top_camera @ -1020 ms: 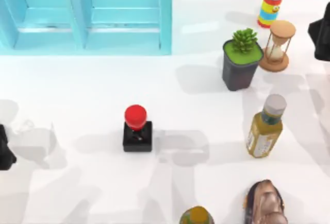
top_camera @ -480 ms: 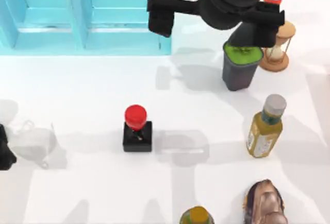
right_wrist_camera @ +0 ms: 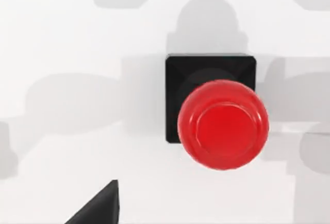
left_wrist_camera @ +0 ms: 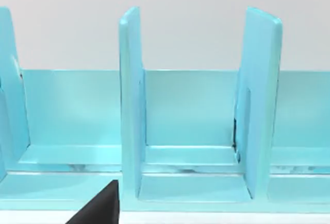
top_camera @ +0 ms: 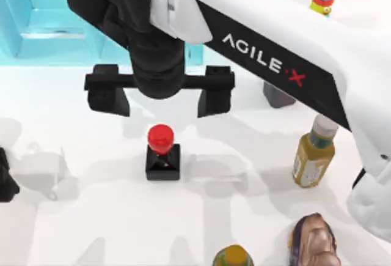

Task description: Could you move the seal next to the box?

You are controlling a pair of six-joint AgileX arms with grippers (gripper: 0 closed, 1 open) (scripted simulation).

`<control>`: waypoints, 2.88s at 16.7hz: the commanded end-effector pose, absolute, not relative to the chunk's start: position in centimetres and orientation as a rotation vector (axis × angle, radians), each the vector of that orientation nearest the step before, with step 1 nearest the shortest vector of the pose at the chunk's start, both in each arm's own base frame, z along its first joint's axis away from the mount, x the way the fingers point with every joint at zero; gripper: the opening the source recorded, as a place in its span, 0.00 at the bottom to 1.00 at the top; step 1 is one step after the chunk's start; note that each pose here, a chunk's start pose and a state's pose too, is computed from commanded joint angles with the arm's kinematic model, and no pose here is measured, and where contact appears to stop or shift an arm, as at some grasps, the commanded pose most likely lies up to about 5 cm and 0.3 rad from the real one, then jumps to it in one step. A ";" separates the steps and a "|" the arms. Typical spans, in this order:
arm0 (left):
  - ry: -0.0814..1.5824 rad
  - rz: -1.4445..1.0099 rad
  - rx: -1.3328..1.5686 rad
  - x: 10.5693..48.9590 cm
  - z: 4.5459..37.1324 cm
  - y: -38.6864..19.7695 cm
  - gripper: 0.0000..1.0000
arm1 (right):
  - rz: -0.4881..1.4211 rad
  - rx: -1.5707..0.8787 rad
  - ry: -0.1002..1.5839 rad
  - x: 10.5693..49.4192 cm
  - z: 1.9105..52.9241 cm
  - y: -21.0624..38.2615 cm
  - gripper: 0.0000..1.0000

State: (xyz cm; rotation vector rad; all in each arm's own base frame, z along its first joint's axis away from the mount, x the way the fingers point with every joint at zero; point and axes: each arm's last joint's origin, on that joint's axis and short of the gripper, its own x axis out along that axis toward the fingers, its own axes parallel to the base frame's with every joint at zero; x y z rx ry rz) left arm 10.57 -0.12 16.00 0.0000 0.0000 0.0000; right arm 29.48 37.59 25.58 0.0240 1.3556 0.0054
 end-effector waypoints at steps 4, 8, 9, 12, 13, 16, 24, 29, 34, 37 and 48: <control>0.000 0.000 0.000 10.6 16.0 -0.1 1.00 | -0.009 0.007 1.371 29.1 24.6 38.6 1.00; 0.000 0.000 0.000 10.6 16.0 -0.1 1.00 | -0.012 0.009 1.373 29.3 24.5 38.5 1.00; 0.000 0.000 0.000 10.6 16.0 -0.1 1.00 | -0.011 0.008 1.372 29.3 24.4 38.5 1.00; 0.000 0.000 0.000 10.6 16.0 -0.1 1.00 | -0.008 0.007 1.371 29.8 22.9 38.7 1.00; 0.000 0.000 0.000 10.6 16.0 -0.1 1.00 | -0.008 0.007 1.371 30.0 21.8 38.7 1.00; 0.000 0.000 0.000 10.6 16.0 -0.1 1.00 | -0.007 0.009 1.369 30.8 17.8 38.8 1.00; 0.000 0.000 0.000 10.6 16.0 -0.1 1.00 | -0.009 0.007 1.371 31.1 14.8 38.6 1.00; 0.000 0.000 0.000 10.6 16.0 -0.1 1.00 | -0.009 0.007 1.371 31.1 14.8 38.6 0.62; 0.000 0.000 0.000 10.6 16.0 -0.1 1.00 | -0.009 0.007 1.371 31.1 14.8 38.6 0.25; 0.000 0.000 0.000 10.6 16.0 -0.1 1.00 | -0.009 0.007 1.371 31.1 14.8 38.6 0.02; 0.000 0.000 0.000 10.6 16.0 -0.1 1.00 | -0.001 0.004 1.371 30.9 15.2 38.8 0.00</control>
